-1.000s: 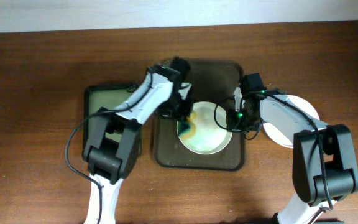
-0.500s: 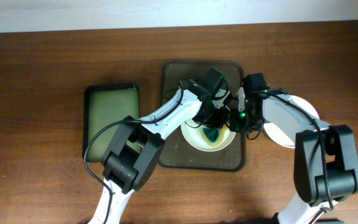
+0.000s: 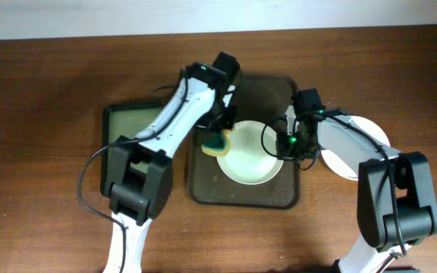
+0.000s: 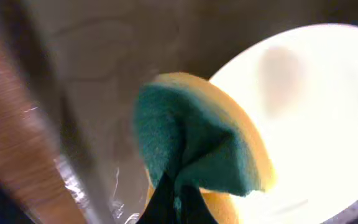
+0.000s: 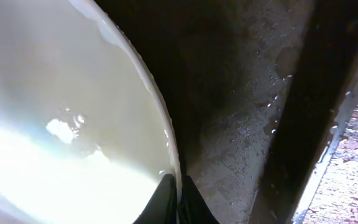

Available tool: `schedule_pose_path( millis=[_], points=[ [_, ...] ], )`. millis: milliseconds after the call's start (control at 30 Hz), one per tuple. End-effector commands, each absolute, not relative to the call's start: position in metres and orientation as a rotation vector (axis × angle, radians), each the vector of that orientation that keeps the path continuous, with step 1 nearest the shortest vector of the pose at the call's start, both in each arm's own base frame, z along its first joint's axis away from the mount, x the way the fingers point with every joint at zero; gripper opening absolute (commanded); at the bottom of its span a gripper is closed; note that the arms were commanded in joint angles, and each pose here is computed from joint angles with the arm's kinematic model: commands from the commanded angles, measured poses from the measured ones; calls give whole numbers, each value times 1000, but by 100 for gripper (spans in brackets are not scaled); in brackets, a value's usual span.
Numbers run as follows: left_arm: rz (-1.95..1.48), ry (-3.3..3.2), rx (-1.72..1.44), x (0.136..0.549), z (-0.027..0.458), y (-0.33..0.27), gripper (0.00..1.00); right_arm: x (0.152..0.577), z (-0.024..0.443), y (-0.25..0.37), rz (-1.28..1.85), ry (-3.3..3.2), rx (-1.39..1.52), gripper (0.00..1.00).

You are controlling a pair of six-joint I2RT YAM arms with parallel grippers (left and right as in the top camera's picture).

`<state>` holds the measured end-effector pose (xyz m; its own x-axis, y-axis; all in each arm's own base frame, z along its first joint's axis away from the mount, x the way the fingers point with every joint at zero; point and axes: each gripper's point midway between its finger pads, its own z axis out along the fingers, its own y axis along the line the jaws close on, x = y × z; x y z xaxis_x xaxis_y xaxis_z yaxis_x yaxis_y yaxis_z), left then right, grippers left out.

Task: Clean dirty plates on tray and stack at the side
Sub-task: 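Drop the sponge back into the soapy tray with the left gripper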

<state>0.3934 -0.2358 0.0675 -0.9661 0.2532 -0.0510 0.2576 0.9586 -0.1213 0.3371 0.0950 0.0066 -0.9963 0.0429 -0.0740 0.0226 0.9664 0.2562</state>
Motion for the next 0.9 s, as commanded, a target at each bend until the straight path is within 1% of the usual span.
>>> schedule_pose_path(
  millis=[0,33,67,100,167,200,267,300,367,400,433,500,533,567,600,633,667,767,800,867],
  points=[
    [-116,2929,308,405,152,-190,0,331,0,87,331,3065,38,4],
    [-11,2927,250,401,167,-160,0,331,0,87,331,3065,38,4],
    [153,2948,169,397,175,-118,0,331,0,87,331,3065,37,4],
    [235,2973,119,394,176,-94,0,331,0,87,330,3065,37,4],
    [270,3048,-89,386,161,-55,0,331,0,87,331,3065,37,4],
    [237,3109,-181,380,130,-35,0,331,0,87,331,3065,37,4],
    [126,3149,-298,372,65,-20,0,331,0,87,331,3065,37,4],
    [108,3129,-341,372,41,-11,6,331,0,87,331,3065,37,4],
    [89,3103,-371,377,41,-4,6,331,0,87,331,3065,37,4],
    [55,3089,-341,381,48,-7,11,331,0,87,331,3063,37,4],
    [9,3060,-332,385,60,-11,18,333,0,87,331,3056,36,5],
    [-125,2972,-282,391,98,-25,43,339,0,88,335,3032,32,10],
    [-148,2889,-268,389,132,-26,65,343,1,89,338,3014,29,6],
    [-155,2842,-261,385,152,-26,92,344,2,90,346,3011,28,4],
    [-166,2801,-255,379,171,-26,100,343,6,90,351,3008,27,4],
    [-167,2770,-250,369,189,-26,100,344,23,88,333,2973,24,4],
    [-168,2764,-250,366,194,-25,100,346,37,84,303,2939,22,4],
    [-198,2751,-251,367,197,-29,100,349,114,77,87,2711,-45,4],
    [-197,2755,-251,366,197,-29,100,348,128,77,13,2662,-66,4],
    [-196,2758,-252,365,197,-29,100,346,146,64,-277,2570,-94,4]
  ],
)
